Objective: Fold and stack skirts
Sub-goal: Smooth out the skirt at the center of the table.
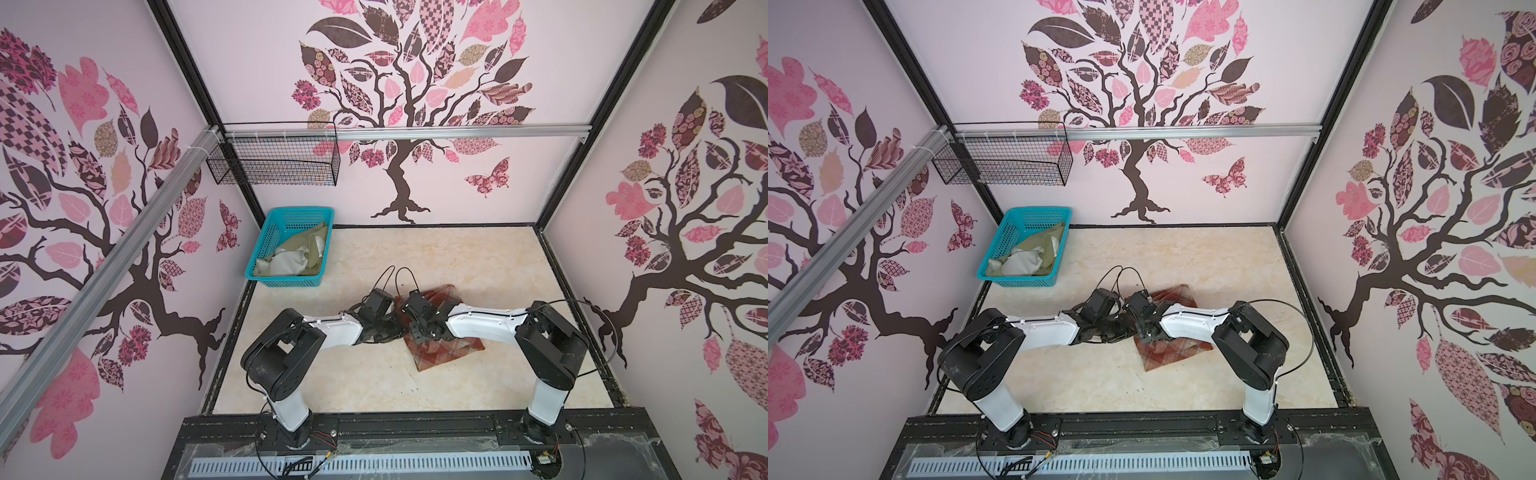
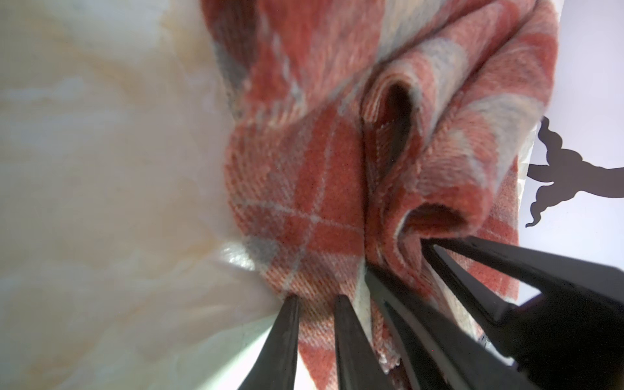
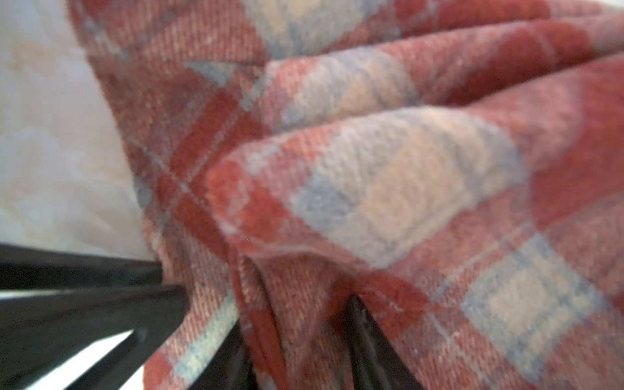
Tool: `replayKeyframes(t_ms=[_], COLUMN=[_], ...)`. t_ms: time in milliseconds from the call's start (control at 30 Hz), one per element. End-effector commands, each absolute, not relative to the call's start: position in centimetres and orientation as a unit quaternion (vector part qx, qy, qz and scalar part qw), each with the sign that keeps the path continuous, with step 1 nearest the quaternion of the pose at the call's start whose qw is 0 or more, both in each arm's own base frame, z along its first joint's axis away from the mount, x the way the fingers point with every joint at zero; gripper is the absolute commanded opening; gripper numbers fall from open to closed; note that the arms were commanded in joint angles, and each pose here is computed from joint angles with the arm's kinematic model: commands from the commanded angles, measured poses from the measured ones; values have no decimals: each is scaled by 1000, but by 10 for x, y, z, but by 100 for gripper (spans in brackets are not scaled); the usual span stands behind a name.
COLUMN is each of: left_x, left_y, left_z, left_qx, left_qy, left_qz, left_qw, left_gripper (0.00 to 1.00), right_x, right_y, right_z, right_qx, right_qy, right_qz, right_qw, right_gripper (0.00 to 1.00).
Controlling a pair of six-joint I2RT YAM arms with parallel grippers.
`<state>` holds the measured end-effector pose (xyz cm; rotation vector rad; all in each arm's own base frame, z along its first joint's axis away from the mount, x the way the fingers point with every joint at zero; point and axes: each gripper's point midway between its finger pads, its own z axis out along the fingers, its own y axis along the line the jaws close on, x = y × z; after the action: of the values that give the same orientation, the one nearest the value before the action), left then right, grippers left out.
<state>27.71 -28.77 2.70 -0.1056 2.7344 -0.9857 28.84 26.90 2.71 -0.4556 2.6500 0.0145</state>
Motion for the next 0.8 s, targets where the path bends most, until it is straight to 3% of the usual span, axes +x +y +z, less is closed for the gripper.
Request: replayKeyframes(t_ms=[0,333,767], left_x=[270,269,270], left_y=[-283,-284,-288], left_z=[22,21,18], left_qx=[-28,-28,-26], left_qy=[938,939,939], left_qz=[-326,-325,-325], left_qw=[111,109,106], left_gripper=[22,20,19], right_x=[281,287,284], right_y=[256,259,283], right_z=[3,23,88], right_qx=[-167,-167,-164], right_qy=[965,960,951], right_qz=[-31,-21,55], right_qw=[198,223,256], right_gripper=[35,0,0])
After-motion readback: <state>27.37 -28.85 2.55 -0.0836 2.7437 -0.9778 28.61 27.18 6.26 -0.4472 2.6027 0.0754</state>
